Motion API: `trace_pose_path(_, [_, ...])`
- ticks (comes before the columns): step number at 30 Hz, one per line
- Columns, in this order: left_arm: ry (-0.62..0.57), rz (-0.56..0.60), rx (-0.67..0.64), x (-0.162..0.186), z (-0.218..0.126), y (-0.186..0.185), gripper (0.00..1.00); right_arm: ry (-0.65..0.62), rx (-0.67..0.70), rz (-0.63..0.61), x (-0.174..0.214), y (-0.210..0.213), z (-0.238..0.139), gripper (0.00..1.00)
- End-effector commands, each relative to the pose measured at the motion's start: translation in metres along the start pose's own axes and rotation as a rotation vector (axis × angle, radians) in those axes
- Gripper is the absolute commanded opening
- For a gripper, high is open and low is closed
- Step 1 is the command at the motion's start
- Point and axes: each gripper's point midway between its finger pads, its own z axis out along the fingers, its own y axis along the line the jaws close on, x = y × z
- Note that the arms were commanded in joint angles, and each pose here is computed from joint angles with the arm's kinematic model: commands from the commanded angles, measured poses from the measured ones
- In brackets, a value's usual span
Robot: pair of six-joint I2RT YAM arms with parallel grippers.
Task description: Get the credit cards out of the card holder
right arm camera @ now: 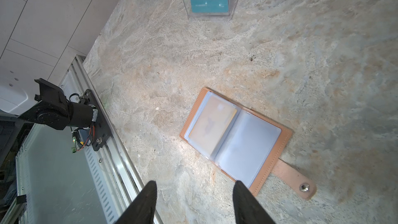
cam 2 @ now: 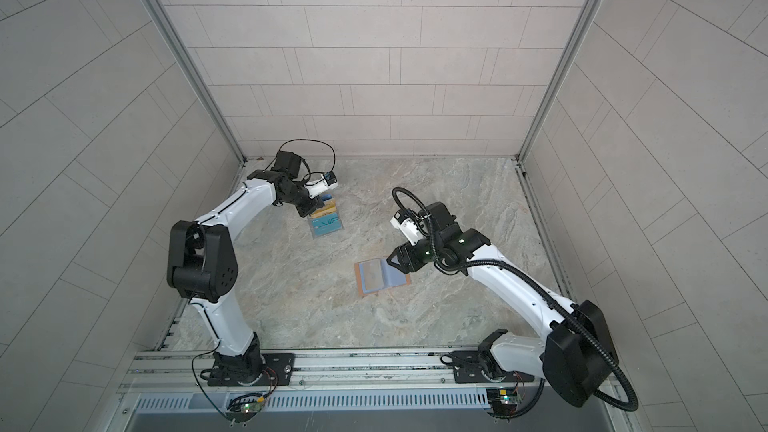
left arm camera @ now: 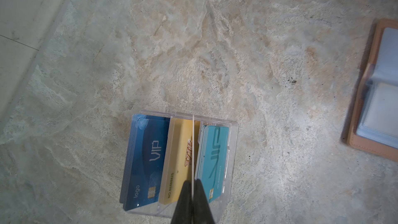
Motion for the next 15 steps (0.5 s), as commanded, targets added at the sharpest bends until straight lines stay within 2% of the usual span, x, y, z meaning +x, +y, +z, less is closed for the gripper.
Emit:
trace_pose_path(1, [-0.043, -0.013, -0.003, -0.006, -0.004, 0.01, 0.0, -0.004, 0.014, 0.002, 0.003, -0.003, -0.002, 0.59])
trace_pose_path(15, [-0.02, -0.032, 0.066, 0.006, 0.009, 0.005, 0.0, -0.019, 0.017, 0.003, 0.001, -0.004, -0.005, 0.59])
